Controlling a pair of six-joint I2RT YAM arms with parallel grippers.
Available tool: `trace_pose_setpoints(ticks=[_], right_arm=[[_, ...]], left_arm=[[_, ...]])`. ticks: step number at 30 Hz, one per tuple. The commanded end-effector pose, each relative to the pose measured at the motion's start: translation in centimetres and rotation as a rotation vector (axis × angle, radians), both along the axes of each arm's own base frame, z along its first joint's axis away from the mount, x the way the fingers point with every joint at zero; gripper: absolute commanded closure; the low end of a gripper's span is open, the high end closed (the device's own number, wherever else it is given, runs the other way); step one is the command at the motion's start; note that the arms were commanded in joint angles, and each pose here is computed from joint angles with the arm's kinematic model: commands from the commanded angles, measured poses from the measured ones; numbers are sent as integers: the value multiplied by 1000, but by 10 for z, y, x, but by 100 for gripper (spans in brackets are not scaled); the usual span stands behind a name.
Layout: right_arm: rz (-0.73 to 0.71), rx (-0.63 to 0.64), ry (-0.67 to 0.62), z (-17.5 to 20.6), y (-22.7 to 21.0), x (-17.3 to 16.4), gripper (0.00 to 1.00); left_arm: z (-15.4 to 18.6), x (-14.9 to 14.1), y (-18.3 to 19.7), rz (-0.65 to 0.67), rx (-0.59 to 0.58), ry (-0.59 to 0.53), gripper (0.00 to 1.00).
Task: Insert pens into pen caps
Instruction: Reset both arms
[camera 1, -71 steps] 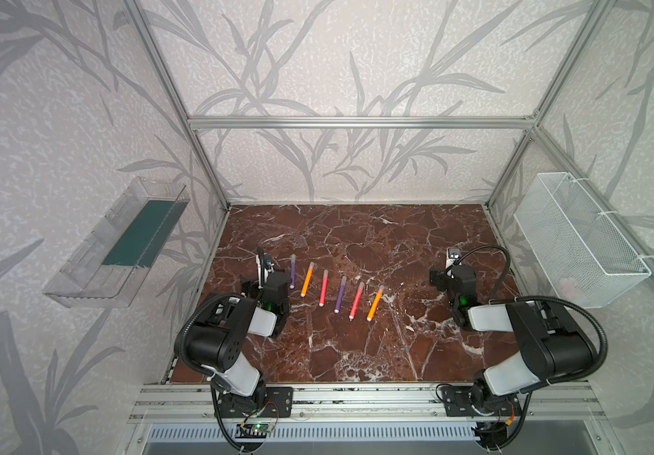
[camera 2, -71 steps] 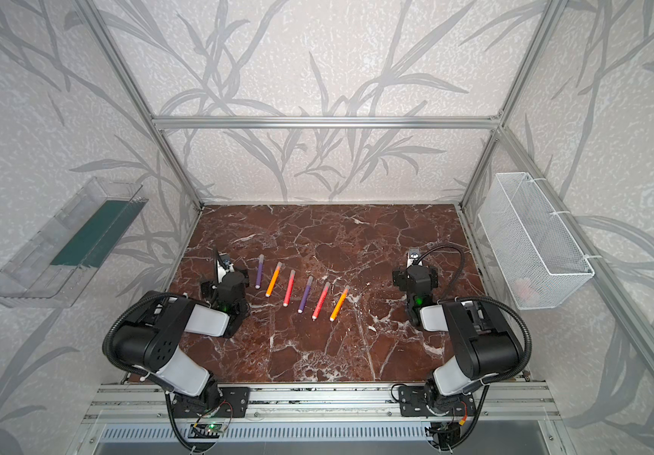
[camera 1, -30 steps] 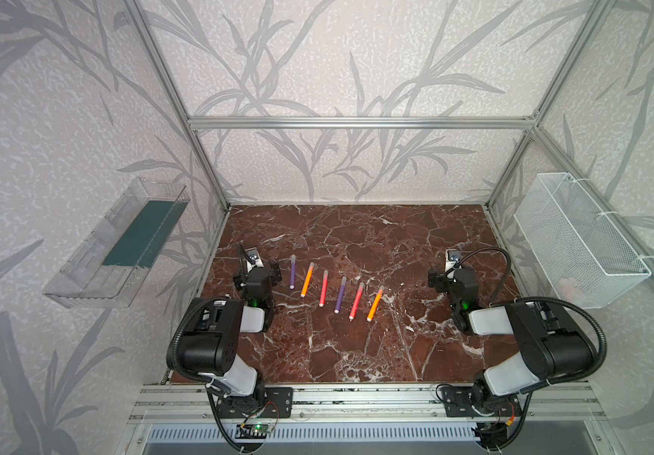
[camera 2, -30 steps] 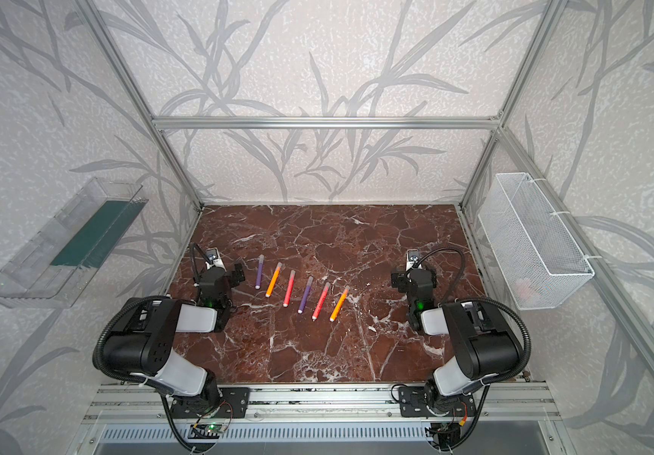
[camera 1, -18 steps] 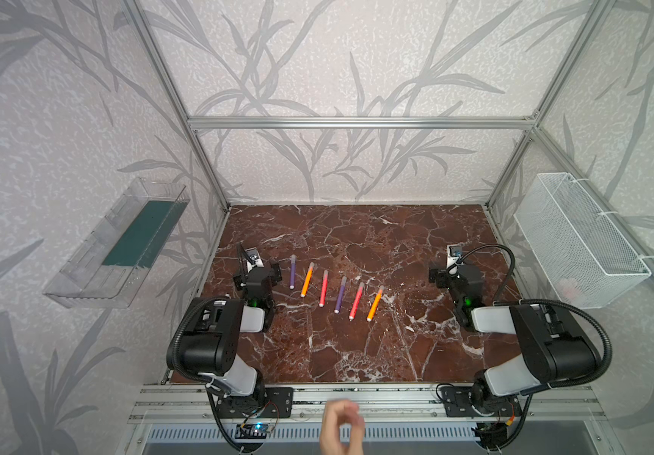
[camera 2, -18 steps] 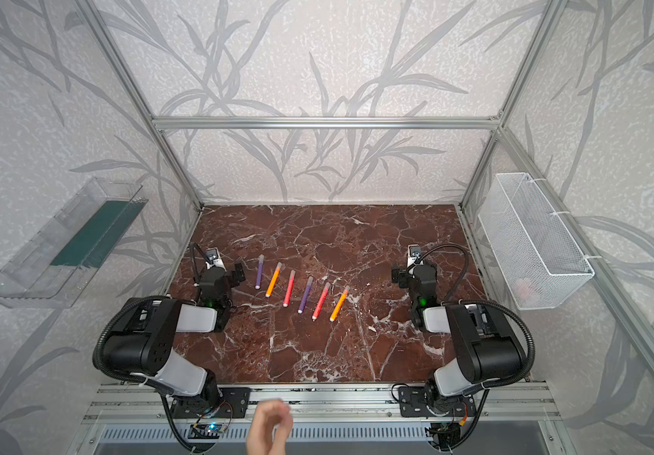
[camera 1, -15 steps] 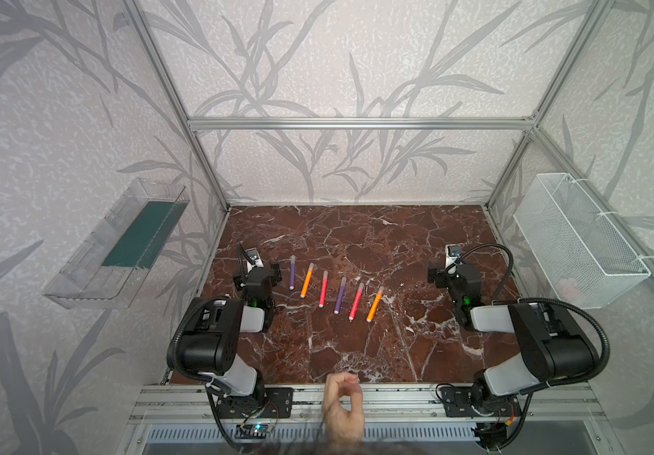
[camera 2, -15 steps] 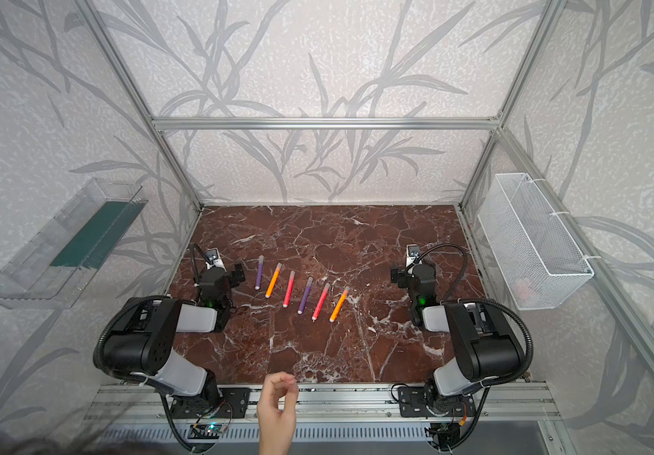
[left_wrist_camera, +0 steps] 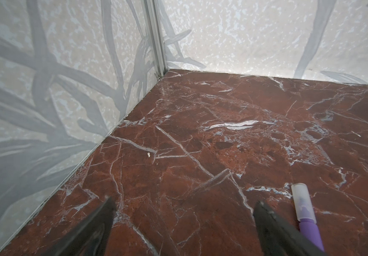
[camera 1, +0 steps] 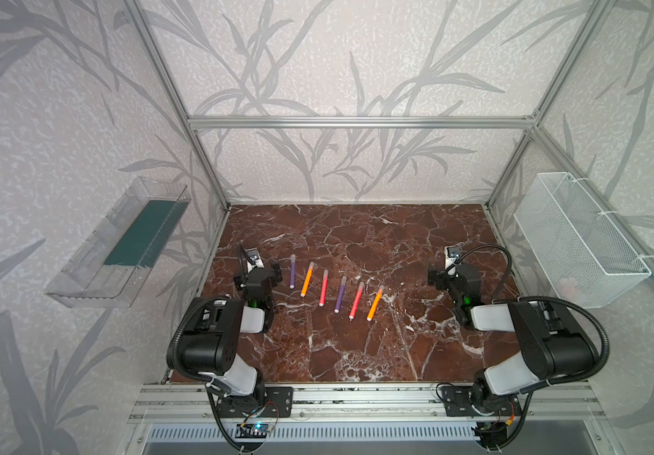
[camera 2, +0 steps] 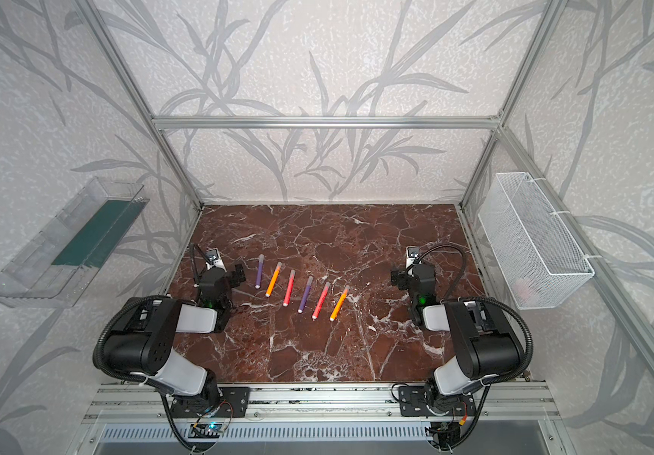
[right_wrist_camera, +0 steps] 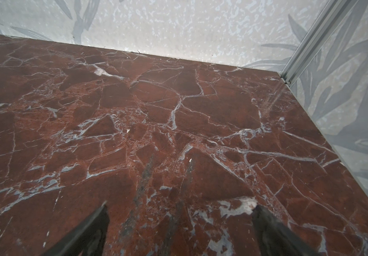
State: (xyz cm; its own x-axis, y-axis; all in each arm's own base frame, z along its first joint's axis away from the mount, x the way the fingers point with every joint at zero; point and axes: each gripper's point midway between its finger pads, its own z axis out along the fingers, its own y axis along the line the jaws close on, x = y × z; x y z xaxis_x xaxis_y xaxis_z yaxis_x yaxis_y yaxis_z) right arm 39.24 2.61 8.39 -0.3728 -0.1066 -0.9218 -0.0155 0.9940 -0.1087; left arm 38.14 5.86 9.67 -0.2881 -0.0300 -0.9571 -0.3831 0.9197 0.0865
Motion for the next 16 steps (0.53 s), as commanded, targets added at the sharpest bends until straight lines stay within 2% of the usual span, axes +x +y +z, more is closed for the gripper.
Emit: trace_pose_setpoints(ticks=[1, 16], right_arm=[[1, -1, -16, 7, 0, 4, 1], [1, 0, -15, 7, -1, 5, 1]], left_arm=[[5, 4, 0, 3, -1, -13, 1], [6, 4, 0, 2, 3, -19, 1]])
